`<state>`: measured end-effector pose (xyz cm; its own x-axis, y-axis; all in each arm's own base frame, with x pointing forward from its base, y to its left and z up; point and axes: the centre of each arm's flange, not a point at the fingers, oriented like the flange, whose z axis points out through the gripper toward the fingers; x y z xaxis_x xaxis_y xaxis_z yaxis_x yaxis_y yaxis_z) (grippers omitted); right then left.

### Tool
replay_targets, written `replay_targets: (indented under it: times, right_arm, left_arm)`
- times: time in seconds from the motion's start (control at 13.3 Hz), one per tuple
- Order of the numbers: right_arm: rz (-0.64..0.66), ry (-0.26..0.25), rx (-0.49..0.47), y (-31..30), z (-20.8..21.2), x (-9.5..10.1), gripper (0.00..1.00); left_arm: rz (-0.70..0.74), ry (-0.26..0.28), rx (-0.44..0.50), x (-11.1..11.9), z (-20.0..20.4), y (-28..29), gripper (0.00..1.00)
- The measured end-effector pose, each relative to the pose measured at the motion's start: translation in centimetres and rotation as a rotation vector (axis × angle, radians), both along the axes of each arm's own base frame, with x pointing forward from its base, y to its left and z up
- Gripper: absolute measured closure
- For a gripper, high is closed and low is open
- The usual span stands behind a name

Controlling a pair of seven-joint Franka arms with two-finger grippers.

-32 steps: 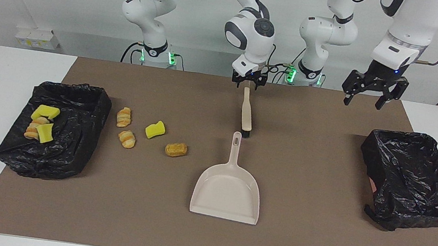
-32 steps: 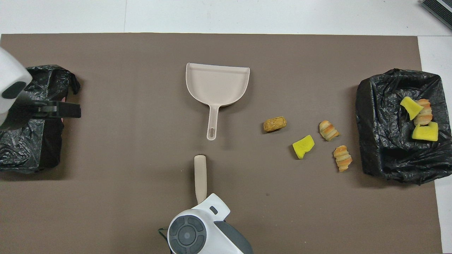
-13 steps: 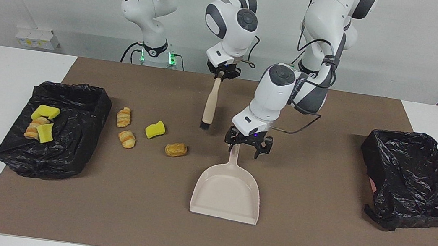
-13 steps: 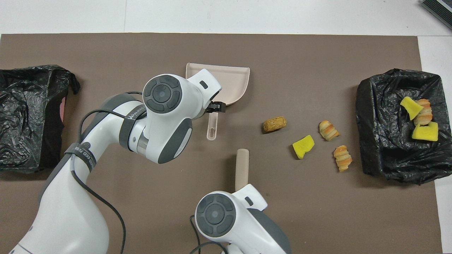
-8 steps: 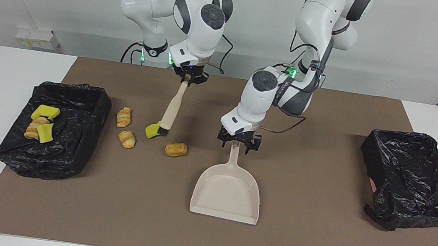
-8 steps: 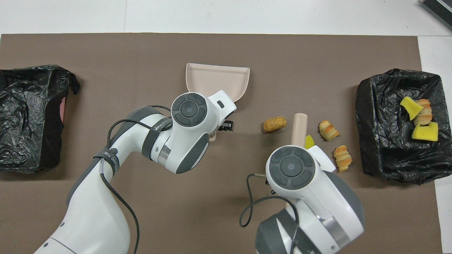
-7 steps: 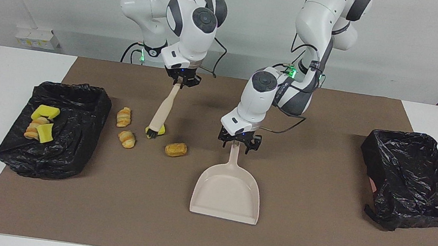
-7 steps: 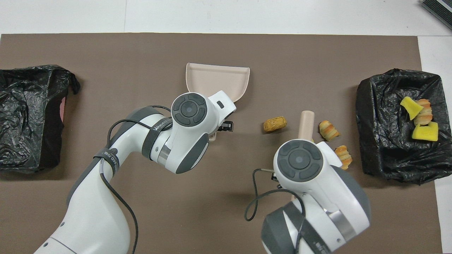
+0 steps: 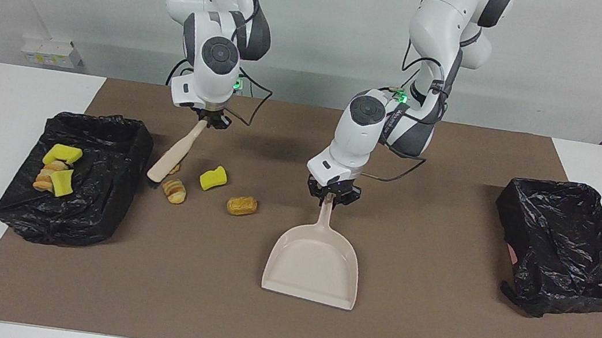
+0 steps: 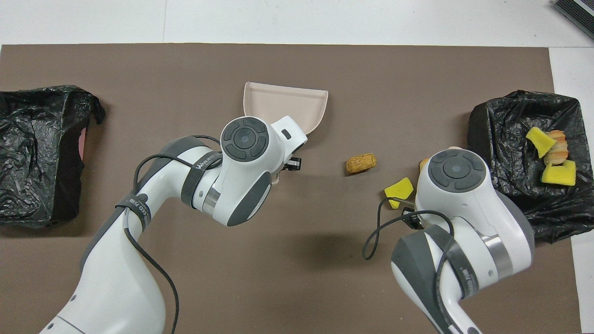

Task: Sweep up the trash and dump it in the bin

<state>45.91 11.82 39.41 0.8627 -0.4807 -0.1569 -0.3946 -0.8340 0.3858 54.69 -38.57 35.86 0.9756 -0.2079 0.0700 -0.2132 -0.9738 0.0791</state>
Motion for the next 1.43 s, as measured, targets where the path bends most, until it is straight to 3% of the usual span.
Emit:
replay_targets:
  times: [0.38, 0.67, 0.82, 0.97, 1.2, 1.43]
  right_arm:
    - [0.032, -0.028, 0.049, -3.5, -3.2, -0.8, 0.74]
    - [0.124, -0.041, 0.097, -3.5, -4.6, -0.3, 0.74]
    - [0.206, -0.02, 0.162, -1.8, -5.0, -0.1, 0.74]
    - [0.257, -0.003, 0.22, 0.2, -4.2, 0.6, 0.74]
    - [0.296, 0.078, 0.242, 4.4, -1.5, 1.5, 0.74]
    - [0.199, 0.156, 0.177, 5.7, 1.6, 0.9, 0.74]
  left_arm:
    - [-0.32, -0.048, 0.037, 1.9, 3.7, 4.5, 0.69]
    - [-0.727, 0.014, 0.083, 2.9, 6.5, 10.9, 0.69]
    - [-0.931, 0.029, 0.086, 3.0, 6.7, 13.1, 0.69]
    - [-1.043, 0.059, 0.082, 1.9, 5.4, 13.9, 0.69]
    - [-1.114, 0.077, 0.081, -1.4, 2.6, 14.9, 0.69]
    - [-1.129, 0.061, 0.084, -3.0, 1.4, 15.1, 0.69]
